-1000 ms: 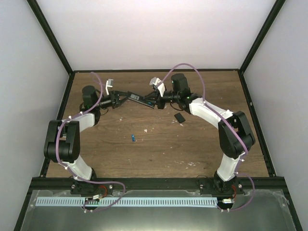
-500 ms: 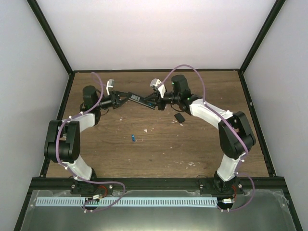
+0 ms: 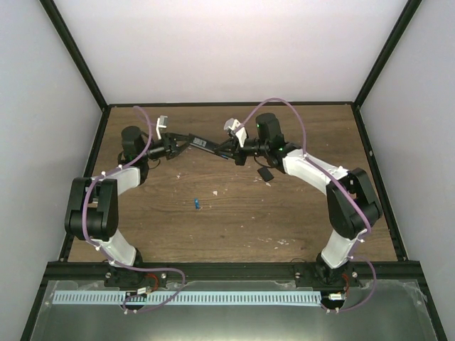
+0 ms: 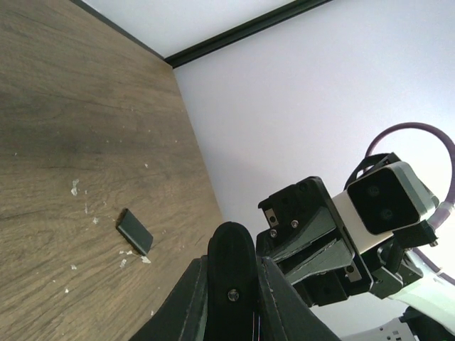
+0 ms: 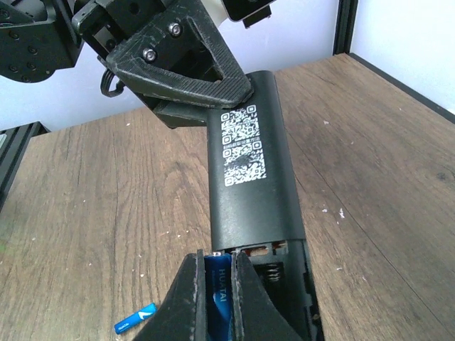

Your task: Load the batteries into the remote control

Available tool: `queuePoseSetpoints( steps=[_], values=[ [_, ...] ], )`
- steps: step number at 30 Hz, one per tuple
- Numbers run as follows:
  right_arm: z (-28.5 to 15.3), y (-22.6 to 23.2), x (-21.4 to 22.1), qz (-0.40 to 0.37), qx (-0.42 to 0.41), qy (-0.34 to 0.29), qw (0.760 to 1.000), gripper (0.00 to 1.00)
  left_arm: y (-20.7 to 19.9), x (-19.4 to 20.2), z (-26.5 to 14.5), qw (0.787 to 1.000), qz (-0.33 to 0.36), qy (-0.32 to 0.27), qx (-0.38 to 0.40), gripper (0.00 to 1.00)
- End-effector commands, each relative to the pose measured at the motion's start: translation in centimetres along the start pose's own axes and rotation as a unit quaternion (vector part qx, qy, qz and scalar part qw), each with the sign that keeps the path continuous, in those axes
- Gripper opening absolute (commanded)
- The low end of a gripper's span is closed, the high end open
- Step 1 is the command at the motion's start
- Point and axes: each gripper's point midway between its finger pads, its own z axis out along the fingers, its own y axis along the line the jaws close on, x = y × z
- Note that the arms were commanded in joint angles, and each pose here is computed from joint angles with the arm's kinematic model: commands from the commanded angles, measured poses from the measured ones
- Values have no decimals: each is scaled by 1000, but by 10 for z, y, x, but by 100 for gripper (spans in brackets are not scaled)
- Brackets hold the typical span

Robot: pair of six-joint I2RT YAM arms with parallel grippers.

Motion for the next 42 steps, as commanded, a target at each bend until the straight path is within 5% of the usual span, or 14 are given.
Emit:
queuePoseSetpoints(
  steps=[1,23,42],
  values=[
    [-6,3,-13,-12,2,-19,1000,1,-27,-8,-1,999,34,-10,30,0],
    [-20,7,-57,-73,13,-62,995,1,-20,-1,-1,999,32,4,20,0],
    [-9,4,-25,-46,2,-32,998,1,-35,-2,0,998,25,16,55,0]
  ],
)
